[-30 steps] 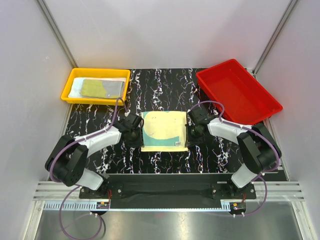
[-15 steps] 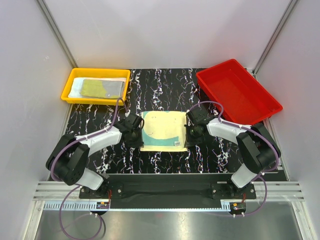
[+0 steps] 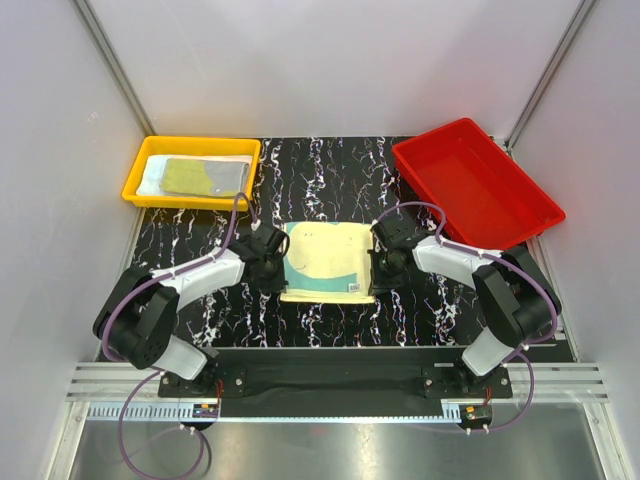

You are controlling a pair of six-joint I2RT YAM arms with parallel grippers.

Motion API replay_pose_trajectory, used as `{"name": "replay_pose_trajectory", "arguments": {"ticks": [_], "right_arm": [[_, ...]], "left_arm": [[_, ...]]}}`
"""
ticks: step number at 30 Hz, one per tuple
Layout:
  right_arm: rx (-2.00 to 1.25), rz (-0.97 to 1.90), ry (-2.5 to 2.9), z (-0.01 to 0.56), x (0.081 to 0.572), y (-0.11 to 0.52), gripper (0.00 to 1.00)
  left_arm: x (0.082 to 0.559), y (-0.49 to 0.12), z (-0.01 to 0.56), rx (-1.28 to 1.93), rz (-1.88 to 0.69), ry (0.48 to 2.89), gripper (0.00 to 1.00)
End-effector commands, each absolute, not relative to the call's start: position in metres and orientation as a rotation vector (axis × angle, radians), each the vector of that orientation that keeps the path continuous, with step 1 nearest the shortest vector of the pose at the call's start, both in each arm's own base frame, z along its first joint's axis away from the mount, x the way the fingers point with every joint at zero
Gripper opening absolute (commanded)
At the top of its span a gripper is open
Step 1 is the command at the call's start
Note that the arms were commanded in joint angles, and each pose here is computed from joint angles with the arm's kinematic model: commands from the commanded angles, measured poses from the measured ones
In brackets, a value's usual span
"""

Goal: Fold and stack the towels
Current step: Fold the towel

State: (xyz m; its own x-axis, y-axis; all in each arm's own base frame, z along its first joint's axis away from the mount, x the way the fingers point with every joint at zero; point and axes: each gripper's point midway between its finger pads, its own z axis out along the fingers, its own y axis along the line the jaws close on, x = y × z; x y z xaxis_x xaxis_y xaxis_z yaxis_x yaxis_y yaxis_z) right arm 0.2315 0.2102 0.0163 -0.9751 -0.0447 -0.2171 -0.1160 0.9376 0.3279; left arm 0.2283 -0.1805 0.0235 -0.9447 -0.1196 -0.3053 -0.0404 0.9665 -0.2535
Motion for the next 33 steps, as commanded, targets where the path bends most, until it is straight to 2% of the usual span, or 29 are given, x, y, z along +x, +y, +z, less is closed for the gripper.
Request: {"name": "replay_pose_trajectory", "arguments": {"ticks": [1, 3, 5, 26, 30, 33], "right_arm": [[-0.15, 0.486, 2.862, 0.024, 0.237, 0.214, 0.0], [-0.153, 0.486, 2.865, 0.023, 0.236, 0.215, 0.0], [-0.157, 0.486, 2.868, 0.022, 0.235, 0.214, 0.0], [-0.185, 0.47, 2.767, 0.066, 0.254, 0.216, 0.0], [-0.246, 0.428, 2.731, 0.098, 0.265, 0.215, 0.0], [-0.243, 0.474, 2.756, 0.106, 0.248, 0.213, 0.0]], "left_arm": [[0.242, -0.188, 0.038, -0.096, -0.366, 2.749, 0.12], [0.242, -0.188, 0.036, -0.099, -0.363, 2.752, 0.11], [0.241, -0.188, 0.034, -0.1, -0.364, 2.754, 0.0], [0.251, -0.184, 0.061, -0.119, -0.321, 2.713, 0.0], [0.257, -0.189, 0.095, -0.094, -0.355, 2.68, 0.0], [0.251, -0.189, 0.114, -0.087, -0.414, 2.637, 0.0]]}}
